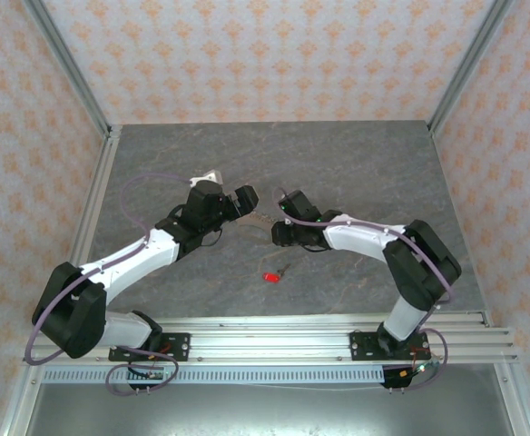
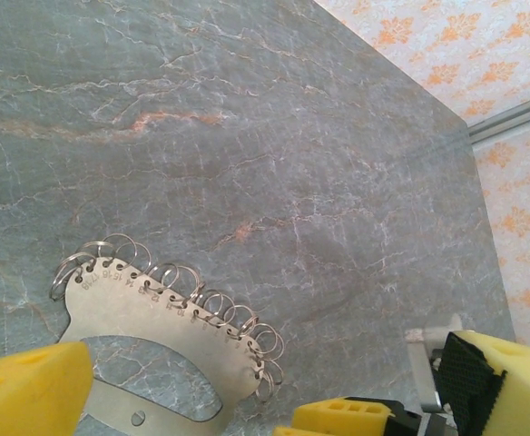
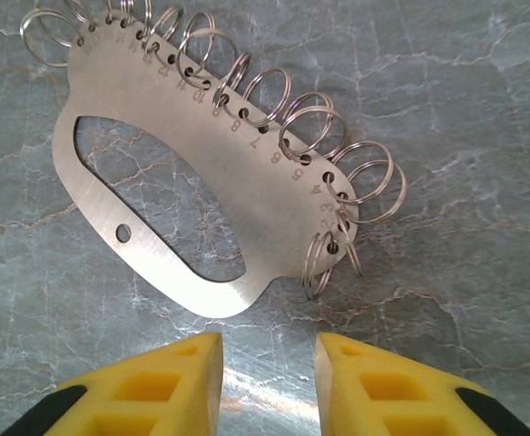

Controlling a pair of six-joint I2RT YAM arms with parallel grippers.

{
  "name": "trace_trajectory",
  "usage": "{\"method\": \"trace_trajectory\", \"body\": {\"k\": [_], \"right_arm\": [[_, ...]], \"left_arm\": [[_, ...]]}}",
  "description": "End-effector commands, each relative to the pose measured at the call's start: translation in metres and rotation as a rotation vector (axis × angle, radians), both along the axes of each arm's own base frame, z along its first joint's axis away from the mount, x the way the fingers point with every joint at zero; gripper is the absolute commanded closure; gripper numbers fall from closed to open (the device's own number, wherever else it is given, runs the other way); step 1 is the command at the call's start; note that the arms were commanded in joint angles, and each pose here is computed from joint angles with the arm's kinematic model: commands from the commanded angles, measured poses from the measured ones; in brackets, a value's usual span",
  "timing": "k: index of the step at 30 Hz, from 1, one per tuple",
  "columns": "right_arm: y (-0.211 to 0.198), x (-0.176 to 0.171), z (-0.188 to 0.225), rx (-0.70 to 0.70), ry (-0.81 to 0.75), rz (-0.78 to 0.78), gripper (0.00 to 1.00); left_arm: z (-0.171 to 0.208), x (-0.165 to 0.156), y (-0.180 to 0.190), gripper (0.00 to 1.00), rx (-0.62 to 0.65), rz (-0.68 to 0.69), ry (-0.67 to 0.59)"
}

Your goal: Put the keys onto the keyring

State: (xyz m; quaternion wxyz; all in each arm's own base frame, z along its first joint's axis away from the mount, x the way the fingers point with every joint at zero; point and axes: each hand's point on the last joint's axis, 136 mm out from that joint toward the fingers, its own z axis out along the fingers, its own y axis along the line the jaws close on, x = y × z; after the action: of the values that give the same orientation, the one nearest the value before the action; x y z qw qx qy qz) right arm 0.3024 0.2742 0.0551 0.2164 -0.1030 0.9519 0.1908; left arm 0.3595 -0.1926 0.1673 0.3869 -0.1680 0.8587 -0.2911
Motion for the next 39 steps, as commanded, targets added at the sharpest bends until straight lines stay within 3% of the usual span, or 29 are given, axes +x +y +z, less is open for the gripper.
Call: {"method": "trace_trajectory", "body": {"k": [1, 24, 39], "right_arm": [[0.004, 0.009, 0.002, -0.011, -0.014, -0.022, 0.68], [-0.009, 0.03, -0.019, -0.177, -0.035, -0.06, 0.76], [-0.015, 0.027, -0.018, -0.195, -0.04, -0.059, 0.82]], "left_arm": [[0.001, -0.002, 0.013, 0.0, 0.036, 0.024, -0.01], [-0.001, -0.004, 0.02, 0.0, 0.035, 0.039, -0.011], [-0.002, -0.003, 0.02, 0.0, 0.031, 0.04, -0.01]]}}
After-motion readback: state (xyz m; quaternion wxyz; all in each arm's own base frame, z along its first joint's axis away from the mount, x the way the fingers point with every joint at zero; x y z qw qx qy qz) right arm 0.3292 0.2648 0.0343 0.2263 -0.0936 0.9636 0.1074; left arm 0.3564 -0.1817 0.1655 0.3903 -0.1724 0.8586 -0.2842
